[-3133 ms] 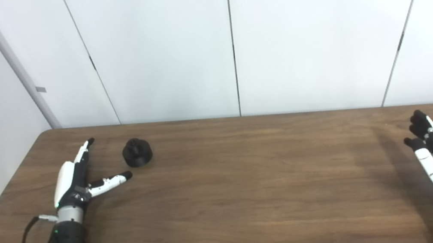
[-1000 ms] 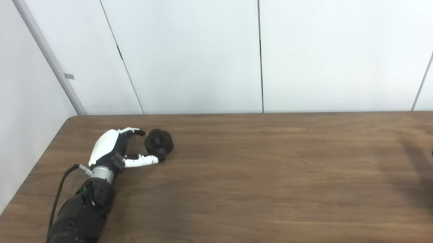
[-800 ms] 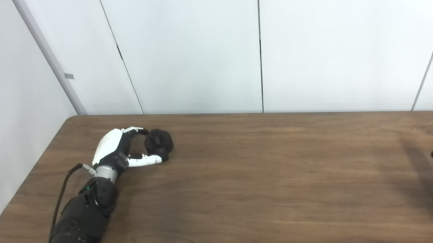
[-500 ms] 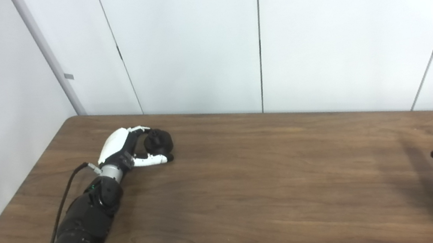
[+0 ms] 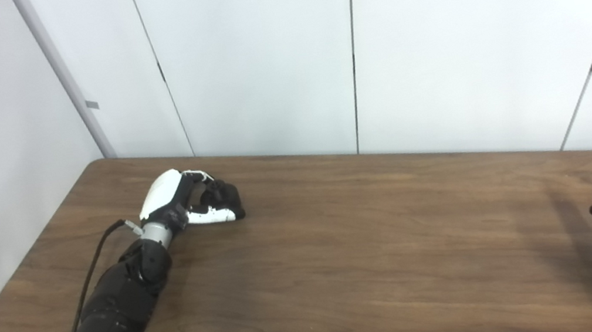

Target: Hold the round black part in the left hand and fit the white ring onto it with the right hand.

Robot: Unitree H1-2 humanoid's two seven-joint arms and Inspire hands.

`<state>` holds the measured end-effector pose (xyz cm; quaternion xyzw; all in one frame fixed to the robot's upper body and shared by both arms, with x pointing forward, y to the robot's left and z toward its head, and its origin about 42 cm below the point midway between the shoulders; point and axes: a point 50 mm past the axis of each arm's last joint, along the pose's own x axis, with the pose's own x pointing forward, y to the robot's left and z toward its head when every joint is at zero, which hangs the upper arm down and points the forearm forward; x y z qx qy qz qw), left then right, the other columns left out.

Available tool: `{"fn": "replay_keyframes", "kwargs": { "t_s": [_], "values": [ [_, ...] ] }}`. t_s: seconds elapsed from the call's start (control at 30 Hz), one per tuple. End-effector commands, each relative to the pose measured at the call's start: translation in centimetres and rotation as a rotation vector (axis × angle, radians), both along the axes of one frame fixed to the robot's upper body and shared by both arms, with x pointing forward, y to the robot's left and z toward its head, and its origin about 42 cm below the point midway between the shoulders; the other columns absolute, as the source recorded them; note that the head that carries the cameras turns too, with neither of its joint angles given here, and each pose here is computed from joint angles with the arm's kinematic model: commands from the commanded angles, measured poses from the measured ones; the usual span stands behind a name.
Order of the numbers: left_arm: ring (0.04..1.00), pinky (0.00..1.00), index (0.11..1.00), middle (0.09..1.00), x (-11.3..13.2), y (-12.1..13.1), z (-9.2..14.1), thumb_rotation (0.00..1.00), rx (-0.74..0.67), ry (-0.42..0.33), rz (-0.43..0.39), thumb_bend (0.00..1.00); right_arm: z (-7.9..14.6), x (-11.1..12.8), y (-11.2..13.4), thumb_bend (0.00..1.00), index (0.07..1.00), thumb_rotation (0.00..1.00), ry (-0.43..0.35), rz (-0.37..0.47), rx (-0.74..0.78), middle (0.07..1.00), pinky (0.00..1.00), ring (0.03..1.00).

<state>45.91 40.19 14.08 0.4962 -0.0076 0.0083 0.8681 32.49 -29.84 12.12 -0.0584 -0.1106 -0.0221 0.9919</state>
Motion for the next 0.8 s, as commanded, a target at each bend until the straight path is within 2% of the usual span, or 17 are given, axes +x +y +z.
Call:
{"fn": "replay_keyframes", "kwargs": {
  "t_s": [0.0, 0.4, 0.57, 0.77],
  "values": [
    [0.888, 0.98, 0.479, 0.734, 0.9, 0.0, 1.7, 0.05, 0.026, -0.030, -0.052, 0.52, -3.2, -1.9, 0.5, 0.31, 0.969, 0.74, 0.086, -0.024, 0.055, 0.975, 0.92, 0.977],
    [0.891, 0.97, 0.479, 0.736, 0.7, -0.4, 2.3, 0.05, 0.029, -0.043, -0.106, 0.52, -3.1, -1.8, 0.6, 0.32, 0.970, 0.75, 0.087, -0.029, 0.051, 0.976, 0.93, 0.983],
    [0.911, 0.97, 0.479, 0.760, 0.2, -2.3, 2.5, 0.05, 0.021, -0.079, -0.190, 0.52, -3.1, -1.9, 0.8, 0.32, 0.965, 0.74, 0.081, -0.025, 0.065, 0.973, 0.93, 0.980],
    [0.952, 1.00, 0.479, 0.806, -0.9, -5.9, 2.7, 0.05, 0.005, -0.119, -0.284, 0.52, -3.0, -2.1, 0.9, 0.34, 0.962, 0.76, 0.088, -0.022, 0.044, 0.966, 0.91, 0.974]
  ]
}}
